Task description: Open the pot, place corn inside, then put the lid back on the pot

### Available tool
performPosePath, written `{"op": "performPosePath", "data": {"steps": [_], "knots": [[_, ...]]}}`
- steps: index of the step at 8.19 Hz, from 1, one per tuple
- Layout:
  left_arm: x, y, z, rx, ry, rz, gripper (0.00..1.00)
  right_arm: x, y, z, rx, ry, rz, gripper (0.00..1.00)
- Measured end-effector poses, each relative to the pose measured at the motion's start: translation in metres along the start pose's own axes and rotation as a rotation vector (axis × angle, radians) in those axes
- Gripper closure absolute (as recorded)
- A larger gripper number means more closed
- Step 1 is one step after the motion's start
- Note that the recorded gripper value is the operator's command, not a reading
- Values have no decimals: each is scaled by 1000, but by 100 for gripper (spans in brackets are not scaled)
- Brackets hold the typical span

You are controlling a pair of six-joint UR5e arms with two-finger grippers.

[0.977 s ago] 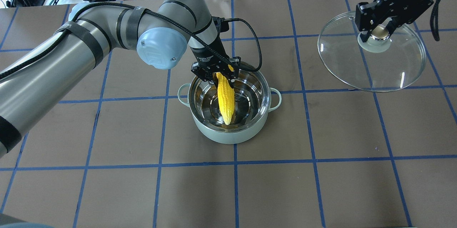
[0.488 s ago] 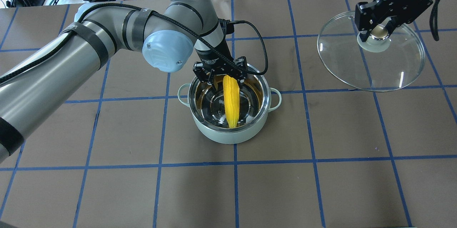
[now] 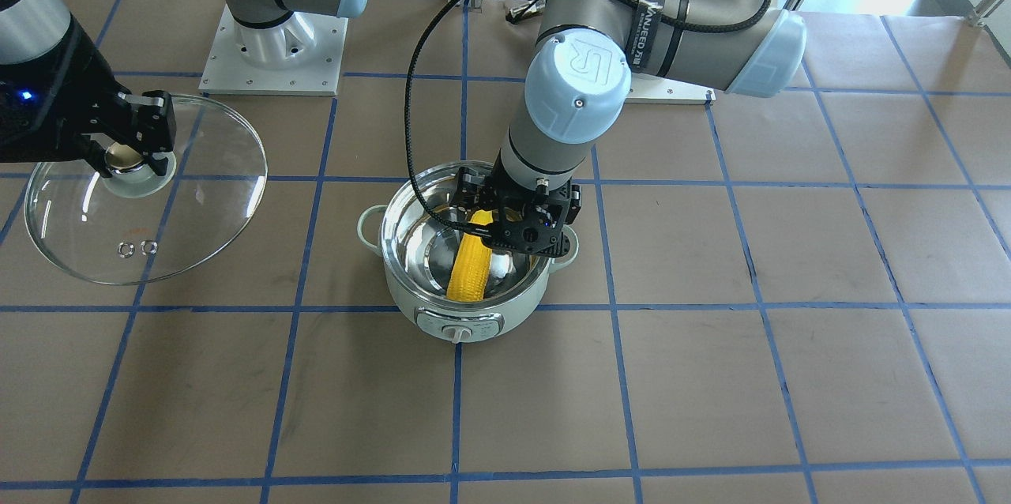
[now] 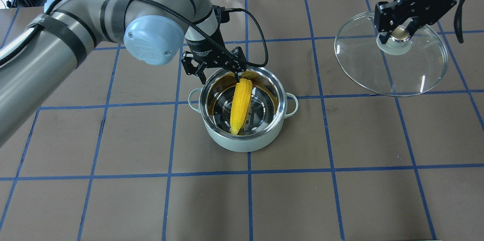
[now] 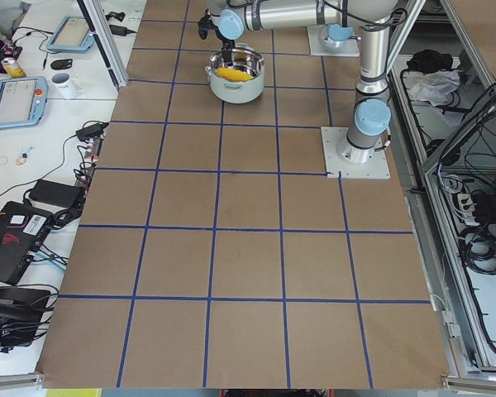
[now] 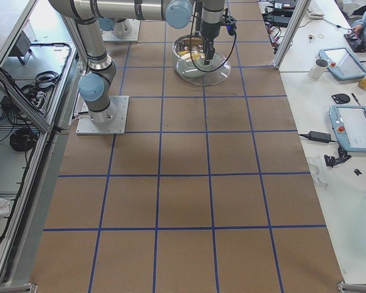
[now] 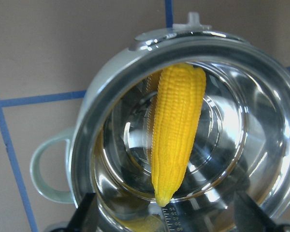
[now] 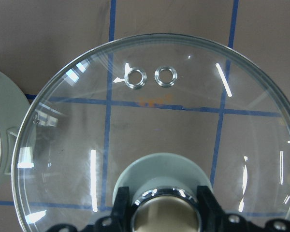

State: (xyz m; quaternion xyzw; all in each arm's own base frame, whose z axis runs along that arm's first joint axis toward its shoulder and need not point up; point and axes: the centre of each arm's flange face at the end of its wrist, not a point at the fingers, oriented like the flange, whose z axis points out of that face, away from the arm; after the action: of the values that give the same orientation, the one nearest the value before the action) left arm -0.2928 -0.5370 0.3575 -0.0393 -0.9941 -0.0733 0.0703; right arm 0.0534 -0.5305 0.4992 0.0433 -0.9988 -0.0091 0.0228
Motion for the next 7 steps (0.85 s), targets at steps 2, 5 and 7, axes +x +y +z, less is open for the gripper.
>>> {"op": "performPosePath", "data": {"steps": [2, 5, 7], "knots": [[-41, -6, -32, 49, -18, -29, 0, -3, -3, -3, 11, -11, 20, 100], [-121, -4, -84, 98, -78, -21, 0, -63, -11, -10, 37, -45, 88, 100], [-166, 6, -113, 113, -148, -34, 0, -147, -10, -3, 44, -82, 126, 100]]}}
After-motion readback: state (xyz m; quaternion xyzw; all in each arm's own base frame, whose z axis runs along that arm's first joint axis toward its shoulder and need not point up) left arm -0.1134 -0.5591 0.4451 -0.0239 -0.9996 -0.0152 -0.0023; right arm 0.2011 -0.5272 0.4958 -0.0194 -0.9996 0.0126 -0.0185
